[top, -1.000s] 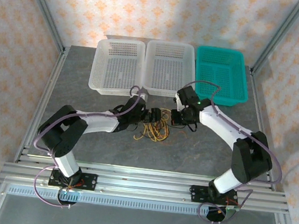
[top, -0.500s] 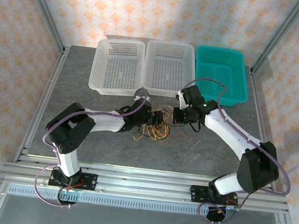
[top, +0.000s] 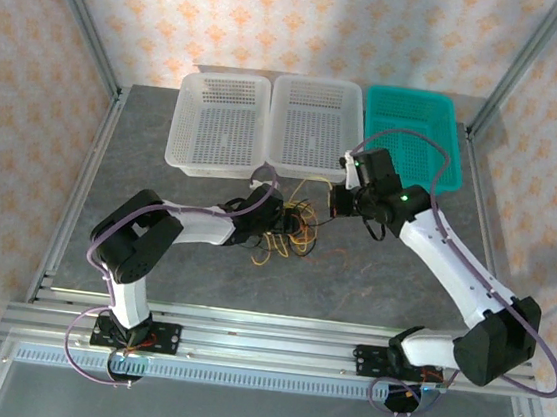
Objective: Untangle the cables
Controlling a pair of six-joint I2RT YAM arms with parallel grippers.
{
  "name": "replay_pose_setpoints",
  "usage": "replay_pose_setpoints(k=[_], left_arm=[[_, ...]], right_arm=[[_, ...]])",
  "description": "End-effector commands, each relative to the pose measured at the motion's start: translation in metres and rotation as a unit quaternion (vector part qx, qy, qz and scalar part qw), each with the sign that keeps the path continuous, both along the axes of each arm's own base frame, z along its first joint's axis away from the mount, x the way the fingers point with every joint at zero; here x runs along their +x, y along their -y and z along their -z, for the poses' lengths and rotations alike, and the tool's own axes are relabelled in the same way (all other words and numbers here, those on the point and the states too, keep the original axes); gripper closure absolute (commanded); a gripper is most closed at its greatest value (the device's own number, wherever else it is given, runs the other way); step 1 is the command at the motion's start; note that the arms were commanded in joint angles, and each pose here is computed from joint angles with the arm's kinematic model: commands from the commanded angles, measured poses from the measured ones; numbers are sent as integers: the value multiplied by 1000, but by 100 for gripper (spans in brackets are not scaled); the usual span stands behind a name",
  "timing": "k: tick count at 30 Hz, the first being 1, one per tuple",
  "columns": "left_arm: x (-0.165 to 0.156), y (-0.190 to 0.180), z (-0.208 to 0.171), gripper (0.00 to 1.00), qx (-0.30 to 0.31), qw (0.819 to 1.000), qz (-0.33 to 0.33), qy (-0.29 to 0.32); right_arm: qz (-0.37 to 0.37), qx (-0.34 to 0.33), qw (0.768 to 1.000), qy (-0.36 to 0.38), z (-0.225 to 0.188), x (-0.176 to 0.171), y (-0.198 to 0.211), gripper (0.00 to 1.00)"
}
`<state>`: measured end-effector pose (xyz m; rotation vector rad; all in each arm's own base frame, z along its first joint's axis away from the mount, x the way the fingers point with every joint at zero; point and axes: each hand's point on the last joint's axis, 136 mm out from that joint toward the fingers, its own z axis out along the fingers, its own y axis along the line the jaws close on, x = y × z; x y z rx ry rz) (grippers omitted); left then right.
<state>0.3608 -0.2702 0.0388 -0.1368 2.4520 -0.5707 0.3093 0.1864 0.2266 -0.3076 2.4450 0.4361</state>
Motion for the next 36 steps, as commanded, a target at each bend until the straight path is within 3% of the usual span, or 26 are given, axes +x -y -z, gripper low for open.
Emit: replay_pose_setpoints(k=[1,15,23,26,33,36], left_arm=[[-3,-3,16,9,16,1000,-1,-11],[-9,-10,26,9,28,999,-3,-15],[-13,-12,32,9,33,999,-4,-20],[-14,-12,35,9,35,999,-5,-23],[-11,-11,25,9,37,999,-2,-10],[-9,-11,14,8,38,999,-2,6]], right_arm=[[39,3,996,76,-49,10,16,100],[149,45,959,237,-143,12,59,100],[247,74,911,321,-182,2,100,100],[268,82,897,342,-193,-4,111,100],[286,78,890,347,-195,-8,120,100],[324,74,874,354,-195,-13,136,100]])
